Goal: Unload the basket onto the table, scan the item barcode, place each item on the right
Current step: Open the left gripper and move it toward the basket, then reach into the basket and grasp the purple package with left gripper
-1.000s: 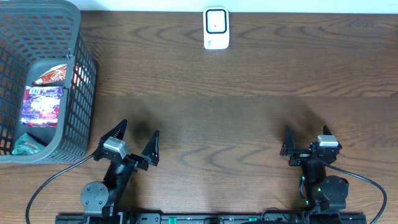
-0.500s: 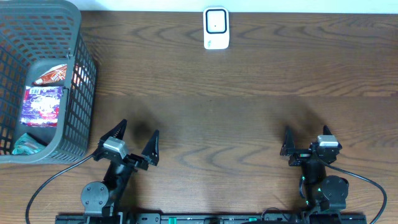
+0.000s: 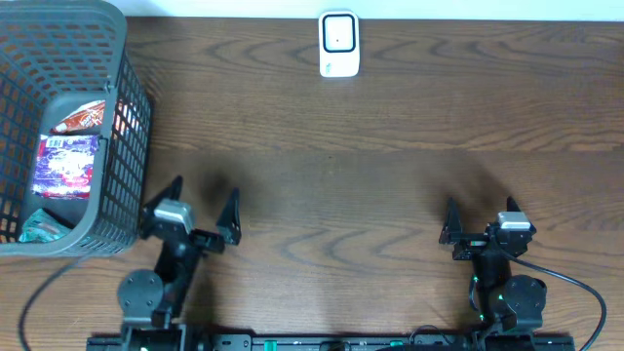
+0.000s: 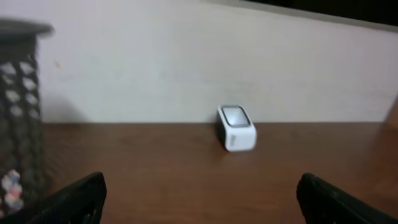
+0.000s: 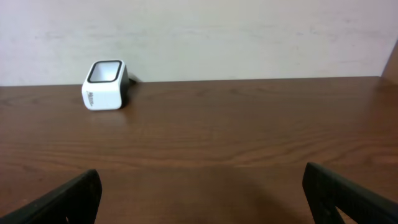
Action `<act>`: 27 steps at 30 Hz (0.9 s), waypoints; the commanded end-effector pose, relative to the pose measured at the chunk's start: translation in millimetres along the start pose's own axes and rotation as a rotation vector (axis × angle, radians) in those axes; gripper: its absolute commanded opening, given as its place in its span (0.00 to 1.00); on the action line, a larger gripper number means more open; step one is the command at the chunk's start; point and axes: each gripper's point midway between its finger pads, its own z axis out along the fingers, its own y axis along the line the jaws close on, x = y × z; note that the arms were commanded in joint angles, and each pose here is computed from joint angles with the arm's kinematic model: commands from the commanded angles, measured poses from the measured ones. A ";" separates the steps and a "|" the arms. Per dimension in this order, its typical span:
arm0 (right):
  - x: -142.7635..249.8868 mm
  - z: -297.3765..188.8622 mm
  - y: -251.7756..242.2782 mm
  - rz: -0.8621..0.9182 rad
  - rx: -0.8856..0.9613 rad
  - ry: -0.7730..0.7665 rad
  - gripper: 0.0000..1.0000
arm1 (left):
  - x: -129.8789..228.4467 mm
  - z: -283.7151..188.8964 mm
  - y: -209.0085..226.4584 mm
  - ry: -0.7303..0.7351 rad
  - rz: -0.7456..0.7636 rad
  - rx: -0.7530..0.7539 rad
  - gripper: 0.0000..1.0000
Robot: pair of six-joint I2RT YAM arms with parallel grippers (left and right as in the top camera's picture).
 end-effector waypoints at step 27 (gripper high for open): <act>0.8 -0.2 -1.7 0.010 0.006 0.000 0.99 | -161.9 48.8 252.6 0.480 -0.130 -0.810 0.98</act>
